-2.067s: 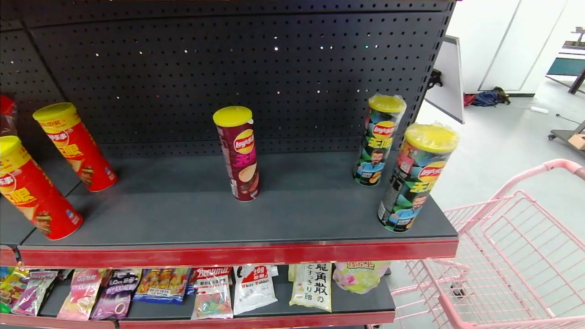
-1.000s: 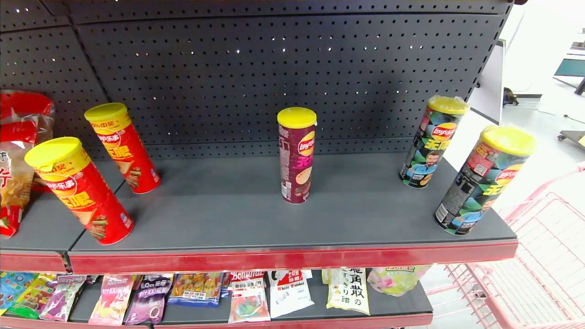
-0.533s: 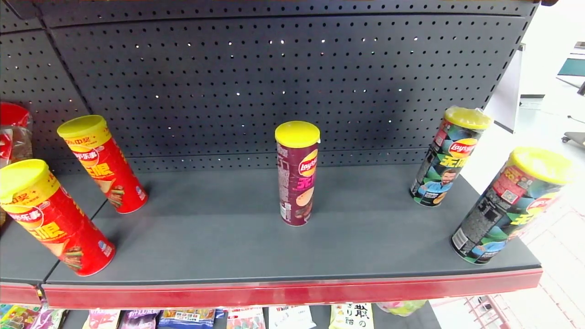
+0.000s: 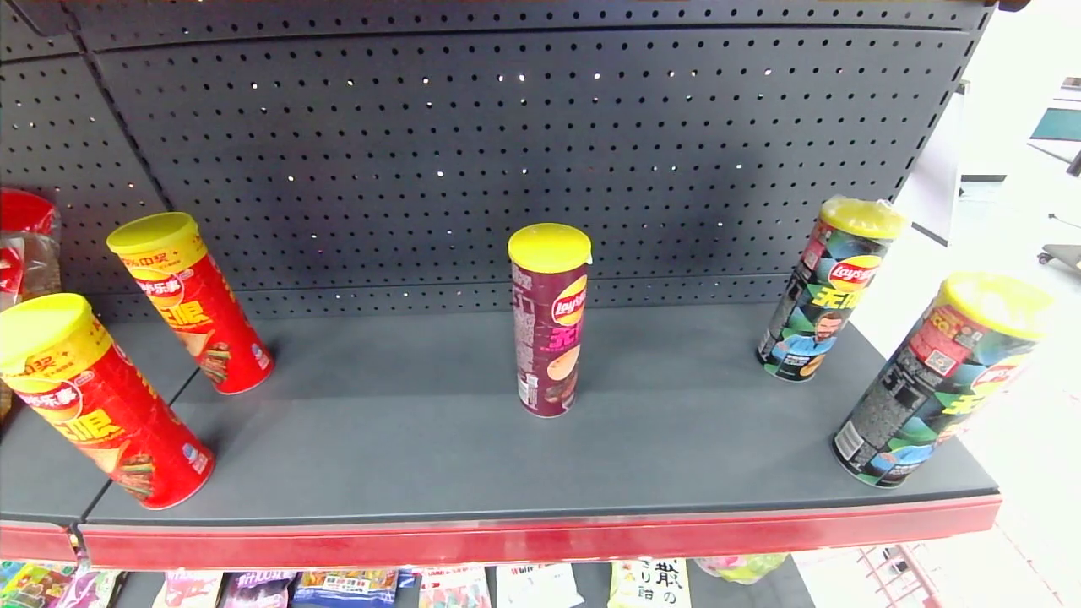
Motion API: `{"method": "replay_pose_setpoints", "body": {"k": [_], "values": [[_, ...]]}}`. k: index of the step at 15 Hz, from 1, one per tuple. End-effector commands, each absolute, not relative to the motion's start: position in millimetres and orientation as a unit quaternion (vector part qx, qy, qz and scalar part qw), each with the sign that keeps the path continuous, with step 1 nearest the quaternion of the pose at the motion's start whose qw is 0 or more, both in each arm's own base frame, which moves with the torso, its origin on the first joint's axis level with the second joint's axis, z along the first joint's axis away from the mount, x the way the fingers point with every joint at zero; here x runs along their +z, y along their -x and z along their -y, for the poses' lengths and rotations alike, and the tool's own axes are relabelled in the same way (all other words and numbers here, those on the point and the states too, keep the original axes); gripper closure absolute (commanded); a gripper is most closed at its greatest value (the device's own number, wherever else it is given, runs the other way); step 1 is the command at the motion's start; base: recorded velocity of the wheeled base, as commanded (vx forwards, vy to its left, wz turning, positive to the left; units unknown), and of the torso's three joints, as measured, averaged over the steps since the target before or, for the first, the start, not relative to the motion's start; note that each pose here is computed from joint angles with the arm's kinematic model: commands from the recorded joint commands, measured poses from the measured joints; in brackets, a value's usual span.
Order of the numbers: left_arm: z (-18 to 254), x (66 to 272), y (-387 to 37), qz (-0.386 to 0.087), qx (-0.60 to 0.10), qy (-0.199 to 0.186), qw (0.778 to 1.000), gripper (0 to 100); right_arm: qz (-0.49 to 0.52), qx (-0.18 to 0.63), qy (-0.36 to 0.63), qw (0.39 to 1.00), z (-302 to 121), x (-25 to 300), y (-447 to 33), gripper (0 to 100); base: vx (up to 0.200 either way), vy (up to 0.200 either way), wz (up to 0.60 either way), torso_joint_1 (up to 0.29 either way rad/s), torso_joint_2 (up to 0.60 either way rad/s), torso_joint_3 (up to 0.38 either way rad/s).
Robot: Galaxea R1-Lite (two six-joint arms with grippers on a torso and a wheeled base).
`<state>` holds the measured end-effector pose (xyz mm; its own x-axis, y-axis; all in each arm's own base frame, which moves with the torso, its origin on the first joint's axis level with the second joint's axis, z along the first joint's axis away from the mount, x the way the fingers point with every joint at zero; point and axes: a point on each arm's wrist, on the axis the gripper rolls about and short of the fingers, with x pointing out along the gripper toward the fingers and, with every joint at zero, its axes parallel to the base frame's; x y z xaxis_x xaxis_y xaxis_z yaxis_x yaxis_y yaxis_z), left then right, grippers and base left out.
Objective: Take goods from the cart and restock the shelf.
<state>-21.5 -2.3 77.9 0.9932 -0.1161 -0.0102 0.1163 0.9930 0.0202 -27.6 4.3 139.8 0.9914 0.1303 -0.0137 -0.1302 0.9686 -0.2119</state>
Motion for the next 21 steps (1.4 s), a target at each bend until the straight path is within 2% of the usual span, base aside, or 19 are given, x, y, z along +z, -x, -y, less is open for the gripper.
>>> {"method": "replay_pose_setpoints", "body": {"k": [1,2,3,4,5,6,7,8,9,11,12,13,14,17,21], "values": [[2.8,159.6,15.8,0.021,-0.105,0.038,0.994,0,-0.012,0.072,0.104,0.992,-4.5,138.3,24.3,100,0.0,0.0,0.0,0.0,0.0,0.0],[4.6,206.4,-8.3,-0.003,-0.123,0.084,0.989,0,-0.018,0.075,0.103,0.992,-4.5,138.8,22.4,100,0.0,0.0,0.0,0.0,0.0,0.0],[6.8,226.5,-22.0,-0.01,-0.152,0.087,0.985,0,-0.018,0.077,0.104,0.991,-4.5,138.3,22.5,100,0.0,0.0,0.0,0.0,0.0,0.0],[11.1,232.4,-39.8,-0.037,-0.196,0.063,0.978,0,-0.016,0.076,0.104,0.991,-4.5,138.7,22.9,100,0.0,0.0,0.0,0.0,0.0,0.0],[21.6,226.7,-67.9,-0.079,-0.286,-0.007,0.955,0,-0.01,0.075,0.104,0.992,-4.5,141.8,24.0,100,0.0,0.0,0.0,0.0,0.0,0.0],[24.8,225.9,-79.4,-0.091,-0.306,-0.021,0.948,0,-0.008,0.075,0.103,0.992,-4.5,141.7,24.4,100,0.0,0.0,0.0,0.0,0.0,0.0],[34.9,229.4,-116.6,-0.105,-0.351,-0.036,0.93,0,-0.011,0.077,0.098,0.992,-4.5,142.5,23.2,100,0.0,0.0,0.0,0.0,0.0,0.0],[39.1,228.8,-127.3,-0.109,-0.368,-0.037,0.922,0,-0.012,0.077,0.097,0.992,-4.5,142.5,23.0,100,0.0,0.0,0.0,0.0,0.0,0.0],[55.1,219.9,-154.4,-0.122,-0.423,-0.039,0.897,0,-0.017,0.078,0.085,0.993,-4.5,139.8,22.7,100,0.0,0.0,0.0,0.0,0.0,0.0],[77.0,209.1,-175.6,-0.134,-0.468,-0.038,0.873,0,-0.022,0.077,0.08,0.994,-4.5,135.3,22.5,100,0.0,0.0,0.0,0.0,0.0,0.0],[77.0,209.1,-175.6,-0.134,-0.468,-0.038,0.873,0,-0.022,0.077,0.08,0.994,-4.5,135.3,22.5,100,0.0,0.0,0.0,0.0,0.0,0.0],[95.3,201.8,-188.7,-0.136,-0.497,-0.038,0.856,0,-0.017,0.076,0.08,0.994,-4.6,130.3,24.8,100,0.0,0.0,0.0,0.0,0.0,0.0],[101.3,198.6,-196.7,-0.135,-0.503,-0.04,0.853,0,-0.015,0.074,0.08,0.994,-4.6,129.8,25.4,100,0.0,0.0,0.0,0.0,0.0,0.0],[126.9,189.2,-238.3,-0.088,-0.514,-0.047,0.852,0,-0.017,0.073,0.08,0.994,-4.6,128.5,25.2,100,0.0,0.0,0.0,0.0,0.0,0.0],[146.5,187.6,-272.3,-0.078,-0.505,-0.052,0.858,0,-0.016,0.071,0.08,0.994,-4.6,128.9,25.3,100,0.0,0.0,0.0,0.0,0.0,0.0]]}}
